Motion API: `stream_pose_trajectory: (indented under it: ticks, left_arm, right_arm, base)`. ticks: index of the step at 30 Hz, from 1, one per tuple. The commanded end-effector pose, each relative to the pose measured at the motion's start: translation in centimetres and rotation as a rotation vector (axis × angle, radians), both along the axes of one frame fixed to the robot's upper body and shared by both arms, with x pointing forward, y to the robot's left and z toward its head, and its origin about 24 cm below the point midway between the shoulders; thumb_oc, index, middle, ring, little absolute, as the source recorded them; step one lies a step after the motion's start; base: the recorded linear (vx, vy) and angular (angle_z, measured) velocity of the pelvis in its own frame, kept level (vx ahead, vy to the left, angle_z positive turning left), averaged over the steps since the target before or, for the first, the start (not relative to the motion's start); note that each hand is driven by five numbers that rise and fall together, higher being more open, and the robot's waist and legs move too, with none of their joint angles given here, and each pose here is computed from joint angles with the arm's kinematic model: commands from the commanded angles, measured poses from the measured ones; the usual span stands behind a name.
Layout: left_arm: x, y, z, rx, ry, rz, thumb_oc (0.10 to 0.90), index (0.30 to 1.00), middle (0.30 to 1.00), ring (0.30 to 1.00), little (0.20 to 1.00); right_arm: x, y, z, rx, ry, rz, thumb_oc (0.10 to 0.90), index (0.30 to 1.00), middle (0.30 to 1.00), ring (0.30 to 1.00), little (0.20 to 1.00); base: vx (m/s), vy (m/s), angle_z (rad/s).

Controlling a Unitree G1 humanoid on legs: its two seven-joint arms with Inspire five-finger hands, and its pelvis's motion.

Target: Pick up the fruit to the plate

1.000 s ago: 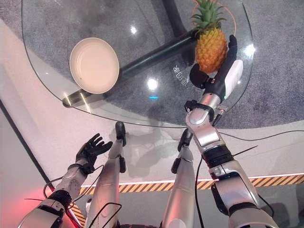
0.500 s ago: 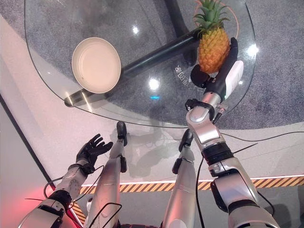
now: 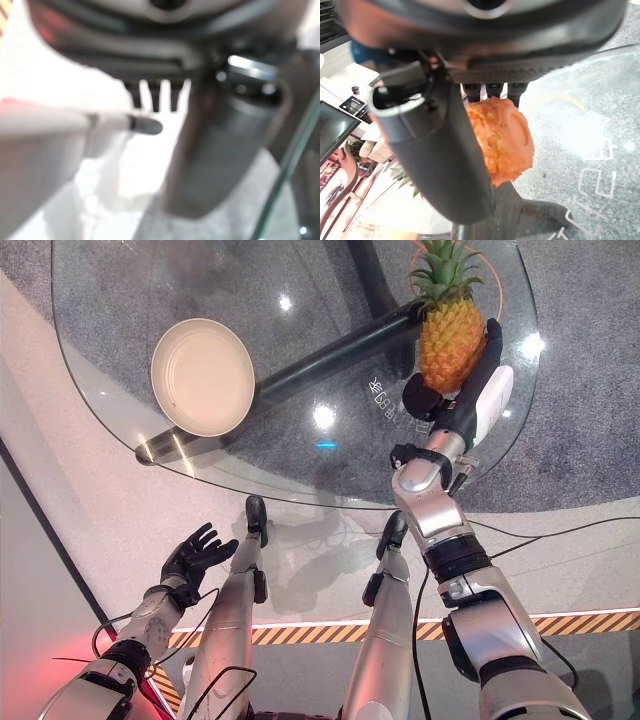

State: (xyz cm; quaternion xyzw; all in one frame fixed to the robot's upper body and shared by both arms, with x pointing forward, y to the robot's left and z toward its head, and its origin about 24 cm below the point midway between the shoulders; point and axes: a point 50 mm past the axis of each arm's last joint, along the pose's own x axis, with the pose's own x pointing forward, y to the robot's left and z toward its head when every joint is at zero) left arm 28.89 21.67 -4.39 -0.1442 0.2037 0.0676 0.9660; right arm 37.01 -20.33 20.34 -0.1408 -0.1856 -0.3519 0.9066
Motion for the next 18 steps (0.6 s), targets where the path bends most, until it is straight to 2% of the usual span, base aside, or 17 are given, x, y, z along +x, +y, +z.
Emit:
stream_pose_trajectory:
  ticks: [1, 18]
  left_arm:
    - [-0.14, 0.49, -0.27, 0.047, 0.020, -0.013, 0.800, 0.900, 0.900, 0.900, 0.900]
    - [-0.24, 0.41, -0.36, 0.045, 0.020, -0.013, 0.800, 0.900, 0.900, 0.900, 0.900]
  right_arm:
    - [-0.45, -1.00, 3.52, -0.031, -0.150, -0.055, 0.100, 0.300, 0.300, 0.300, 0.200]
    - [-0.49, -1.20, 3.50, -0.028, -0.151, -0.060, 0.100, 0.300, 0.300, 0.300, 0.200]
  base:
    - [0.00, 0.000, 0.00]
    - [0.00, 0.000, 0.00]
